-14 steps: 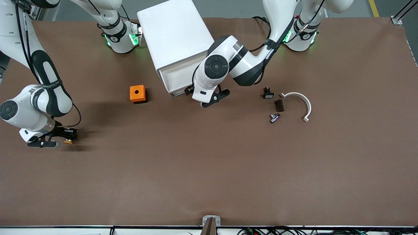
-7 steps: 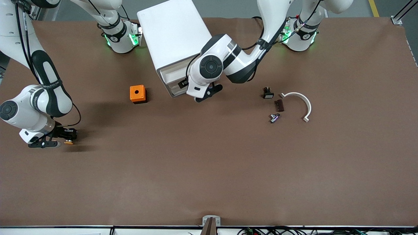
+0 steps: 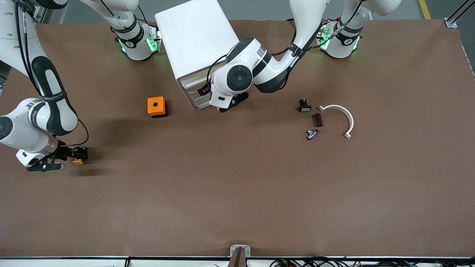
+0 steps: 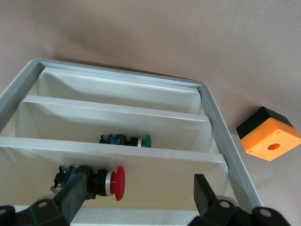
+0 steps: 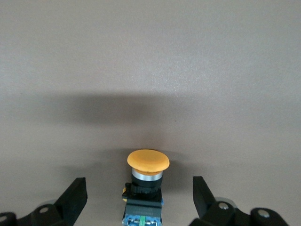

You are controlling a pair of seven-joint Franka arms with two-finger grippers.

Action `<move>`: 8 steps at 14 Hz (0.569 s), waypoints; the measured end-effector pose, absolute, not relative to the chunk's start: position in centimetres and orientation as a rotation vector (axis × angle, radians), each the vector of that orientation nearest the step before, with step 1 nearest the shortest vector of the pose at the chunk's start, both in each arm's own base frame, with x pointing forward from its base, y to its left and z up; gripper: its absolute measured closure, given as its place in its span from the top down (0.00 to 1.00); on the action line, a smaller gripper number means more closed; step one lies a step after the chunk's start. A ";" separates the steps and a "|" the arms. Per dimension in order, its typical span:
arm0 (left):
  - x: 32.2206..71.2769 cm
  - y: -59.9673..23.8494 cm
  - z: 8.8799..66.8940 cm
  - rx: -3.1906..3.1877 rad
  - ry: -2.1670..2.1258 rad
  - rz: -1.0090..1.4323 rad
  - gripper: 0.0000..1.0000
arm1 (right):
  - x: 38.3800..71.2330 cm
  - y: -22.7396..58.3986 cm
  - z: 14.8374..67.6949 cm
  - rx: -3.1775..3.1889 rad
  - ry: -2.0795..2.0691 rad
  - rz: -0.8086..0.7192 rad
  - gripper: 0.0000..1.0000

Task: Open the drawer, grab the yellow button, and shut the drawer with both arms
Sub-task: 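Lower the button onto the table while the left gripper closes the drawer, then open the right gripper to release the button while the left gripper withdraws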

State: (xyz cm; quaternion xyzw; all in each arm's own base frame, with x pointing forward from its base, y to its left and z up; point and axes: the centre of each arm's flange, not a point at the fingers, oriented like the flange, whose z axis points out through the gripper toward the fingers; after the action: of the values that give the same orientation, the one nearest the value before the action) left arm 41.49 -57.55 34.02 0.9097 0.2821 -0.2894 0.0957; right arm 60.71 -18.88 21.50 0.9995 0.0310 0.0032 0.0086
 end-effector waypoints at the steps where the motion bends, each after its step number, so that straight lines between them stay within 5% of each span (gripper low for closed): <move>1: 41.4 -57.6 33.9 2.687 0.843 -0.871 1.00 | 61.2 -18.9 22.3 3.128 0.099 -0.008 1.00; 8: 40.3 -58.5 32.5 2.681 0.845 -0.919 1.00 | 61.7 -13.8 34.5 3.166 -0.002 -0.138 1.00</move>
State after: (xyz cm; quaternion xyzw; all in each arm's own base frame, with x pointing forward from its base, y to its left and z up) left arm 40.28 -58.46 32.52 0.9027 0.2844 -0.3094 0.0920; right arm 61.75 -13.84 34.49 0.9990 -0.0006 -0.0434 -0.0135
